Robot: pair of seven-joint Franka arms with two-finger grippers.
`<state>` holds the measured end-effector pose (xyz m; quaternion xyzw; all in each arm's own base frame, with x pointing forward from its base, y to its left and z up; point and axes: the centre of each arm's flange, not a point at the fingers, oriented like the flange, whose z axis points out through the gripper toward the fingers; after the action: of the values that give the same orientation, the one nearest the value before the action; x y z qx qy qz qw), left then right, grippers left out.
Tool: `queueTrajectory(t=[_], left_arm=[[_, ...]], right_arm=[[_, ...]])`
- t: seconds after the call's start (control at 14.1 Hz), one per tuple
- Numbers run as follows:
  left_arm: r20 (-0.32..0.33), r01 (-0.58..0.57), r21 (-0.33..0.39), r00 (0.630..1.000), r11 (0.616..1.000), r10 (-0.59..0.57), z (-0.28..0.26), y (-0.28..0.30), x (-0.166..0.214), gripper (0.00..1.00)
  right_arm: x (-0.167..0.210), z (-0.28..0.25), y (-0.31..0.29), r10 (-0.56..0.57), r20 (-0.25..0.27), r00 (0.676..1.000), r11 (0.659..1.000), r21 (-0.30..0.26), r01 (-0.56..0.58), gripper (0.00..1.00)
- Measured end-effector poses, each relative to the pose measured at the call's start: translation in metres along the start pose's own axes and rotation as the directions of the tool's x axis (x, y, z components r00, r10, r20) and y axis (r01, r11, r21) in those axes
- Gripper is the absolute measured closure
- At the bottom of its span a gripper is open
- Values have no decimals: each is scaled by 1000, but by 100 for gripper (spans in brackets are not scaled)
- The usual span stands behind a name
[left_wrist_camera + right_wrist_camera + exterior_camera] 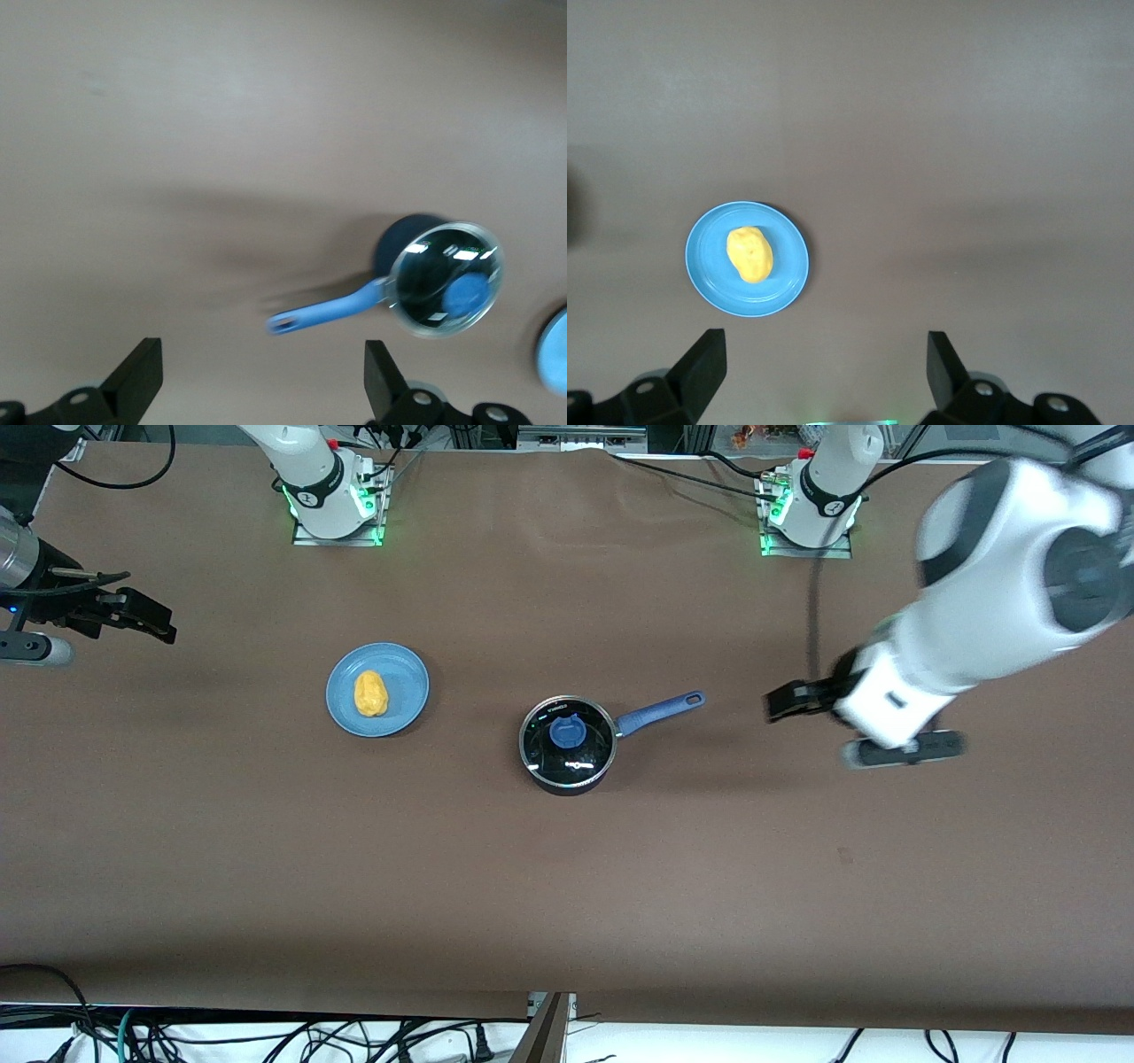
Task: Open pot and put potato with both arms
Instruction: 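Reach the left gripper over the pot toward the blue lid knob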
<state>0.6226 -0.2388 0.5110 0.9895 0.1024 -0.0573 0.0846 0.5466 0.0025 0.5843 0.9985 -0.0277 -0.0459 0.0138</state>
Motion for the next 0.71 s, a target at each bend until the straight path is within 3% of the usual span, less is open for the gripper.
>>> queueTrajectory(t=[0.35, 0.71], left_arm=[[-67, 86, -22, 994, 996, -87, 119, 130, -41, 0], [-133, 104, 63, 987, 993, -95, 199, 180, -75, 0]], right_arm=[[-1, 1, 0, 0, 5, 1000, 1000, 0, 0, 0], [-1, 1, 1, 0, 8, 1000, 1000, 0, 0, 0]])
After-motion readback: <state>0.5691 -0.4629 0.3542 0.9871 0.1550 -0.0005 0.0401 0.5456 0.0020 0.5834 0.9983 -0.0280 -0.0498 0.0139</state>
